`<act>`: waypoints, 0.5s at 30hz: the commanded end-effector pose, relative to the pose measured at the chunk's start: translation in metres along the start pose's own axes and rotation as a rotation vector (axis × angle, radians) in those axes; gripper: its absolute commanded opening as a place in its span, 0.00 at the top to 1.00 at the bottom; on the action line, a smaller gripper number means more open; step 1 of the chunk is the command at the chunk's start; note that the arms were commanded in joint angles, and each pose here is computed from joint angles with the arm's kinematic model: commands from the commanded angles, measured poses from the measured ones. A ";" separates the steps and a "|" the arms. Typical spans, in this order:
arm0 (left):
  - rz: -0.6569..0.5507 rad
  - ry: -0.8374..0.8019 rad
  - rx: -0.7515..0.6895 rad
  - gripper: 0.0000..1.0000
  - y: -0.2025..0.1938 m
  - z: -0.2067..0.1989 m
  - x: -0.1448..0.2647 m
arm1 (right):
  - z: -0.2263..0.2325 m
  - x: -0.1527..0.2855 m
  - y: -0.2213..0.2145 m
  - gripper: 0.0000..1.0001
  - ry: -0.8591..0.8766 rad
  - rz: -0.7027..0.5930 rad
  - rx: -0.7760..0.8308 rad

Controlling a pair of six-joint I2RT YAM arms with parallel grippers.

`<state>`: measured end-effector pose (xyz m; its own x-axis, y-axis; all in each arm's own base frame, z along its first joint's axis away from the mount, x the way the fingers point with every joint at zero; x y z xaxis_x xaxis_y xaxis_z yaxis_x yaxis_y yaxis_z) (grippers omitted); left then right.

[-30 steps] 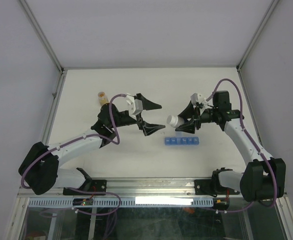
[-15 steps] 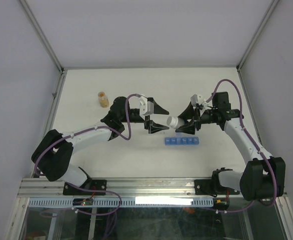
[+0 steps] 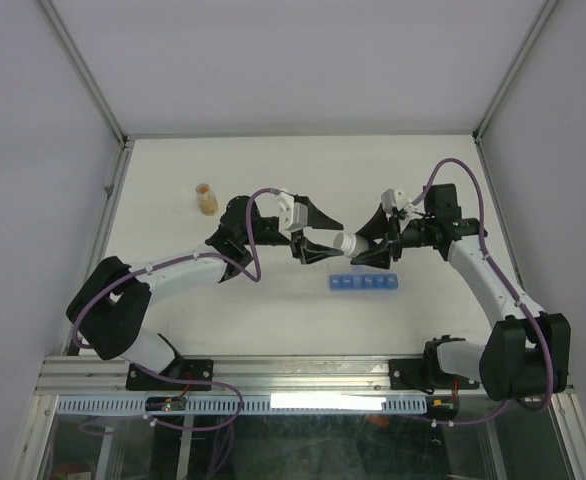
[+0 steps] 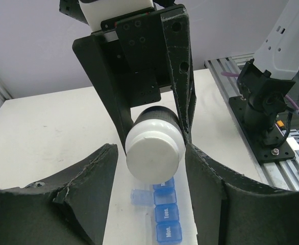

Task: Sort the pills into containers

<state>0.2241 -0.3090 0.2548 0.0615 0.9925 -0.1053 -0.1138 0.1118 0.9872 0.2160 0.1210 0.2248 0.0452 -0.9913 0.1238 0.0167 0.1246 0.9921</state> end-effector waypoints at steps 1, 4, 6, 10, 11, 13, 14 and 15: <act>-0.044 -0.039 -0.035 0.43 0.007 -0.004 -0.005 | -0.005 0.001 0.018 1.00 0.014 -0.037 0.072; -0.040 -0.043 -0.033 0.44 0.006 -0.004 -0.006 | -0.005 0.001 0.019 1.00 0.015 -0.037 0.073; -0.035 -0.043 -0.029 0.44 0.005 -0.004 -0.006 | -0.005 0.001 0.018 1.00 0.015 -0.037 0.069; -0.029 -0.048 -0.028 0.45 0.004 -0.005 -0.006 | -0.005 0.001 0.018 1.00 0.014 -0.037 0.070; -0.028 -0.050 -0.027 0.47 0.004 -0.005 -0.006 | -0.005 0.001 0.018 1.00 0.015 -0.037 0.070; -0.025 -0.062 -0.025 0.51 0.003 -0.006 -0.006 | -0.005 0.001 0.018 1.00 0.014 -0.037 0.067; -0.023 -0.064 -0.021 0.53 0.003 -0.006 -0.007 | -0.005 0.001 0.018 1.00 0.016 -0.038 0.068; -0.021 -0.066 -0.019 0.54 0.003 -0.006 -0.007 | -0.004 0.001 0.018 1.00 0.016 -0.039 0.067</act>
<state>0.2230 -0.3122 0.2503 0.0736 0.9921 -0.1015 -0.1008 0.1086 0.9890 0.2161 0.1210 0.2245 0.0454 -0.9913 0.1239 0.0178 0.1248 0.9920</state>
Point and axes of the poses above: each gripper's point midway between its finger pads, its own x axis back along the fingers, its own z axis along the line the jaws close on, y = z × x, the point moved 8 cm from there along x, back along the fingers, and after that the axes turned 3 degrees about x, right-handed, at the moved point
